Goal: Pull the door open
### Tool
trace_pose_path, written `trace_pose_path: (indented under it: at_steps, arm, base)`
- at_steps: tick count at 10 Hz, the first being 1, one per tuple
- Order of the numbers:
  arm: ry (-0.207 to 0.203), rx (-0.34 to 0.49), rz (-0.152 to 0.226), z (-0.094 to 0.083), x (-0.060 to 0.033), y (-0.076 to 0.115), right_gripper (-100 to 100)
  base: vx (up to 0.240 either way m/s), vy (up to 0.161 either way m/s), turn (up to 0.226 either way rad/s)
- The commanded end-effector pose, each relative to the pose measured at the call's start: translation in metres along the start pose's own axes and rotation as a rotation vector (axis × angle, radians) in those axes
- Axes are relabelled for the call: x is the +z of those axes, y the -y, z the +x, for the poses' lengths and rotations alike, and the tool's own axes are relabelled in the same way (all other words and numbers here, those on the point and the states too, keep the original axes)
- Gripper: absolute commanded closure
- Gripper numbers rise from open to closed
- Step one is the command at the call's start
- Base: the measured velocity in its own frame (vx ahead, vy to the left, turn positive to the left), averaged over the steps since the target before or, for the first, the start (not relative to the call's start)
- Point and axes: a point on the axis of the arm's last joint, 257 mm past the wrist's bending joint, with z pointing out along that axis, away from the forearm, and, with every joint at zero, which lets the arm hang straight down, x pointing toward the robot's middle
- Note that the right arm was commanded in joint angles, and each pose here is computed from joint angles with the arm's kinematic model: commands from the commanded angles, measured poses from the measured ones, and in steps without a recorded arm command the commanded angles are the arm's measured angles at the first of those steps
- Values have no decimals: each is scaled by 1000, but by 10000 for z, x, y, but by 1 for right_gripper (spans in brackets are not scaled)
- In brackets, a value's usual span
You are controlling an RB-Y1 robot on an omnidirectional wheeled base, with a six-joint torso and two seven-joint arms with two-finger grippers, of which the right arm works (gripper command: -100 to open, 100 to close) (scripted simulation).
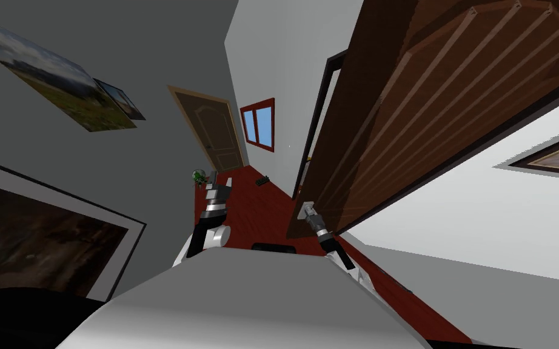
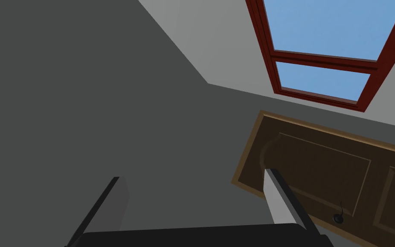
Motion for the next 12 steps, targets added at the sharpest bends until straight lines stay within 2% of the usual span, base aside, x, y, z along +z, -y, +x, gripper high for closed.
trace_pose_path:
  at_steps: [1,3,4,5,8,12]
  arm:
    - [7,19,19,-21,-84,89,100]
    - [6,30,31,-3,-134,128,100]
    - [10,25,27,-18,-118,107,100]
    - [16,25,30,-57,-163,147,100]
    - [13,21,33,-73,-209,186,100]
    - [8,15,32,-100,-308,230,100]
  base:
    - [-197,-108,11]
    - [-200,-118,-4]
    - [-76,-49,3]
    - [-28,-52,208]
    - [-26,-74,240]
    - [-58,-79,298]
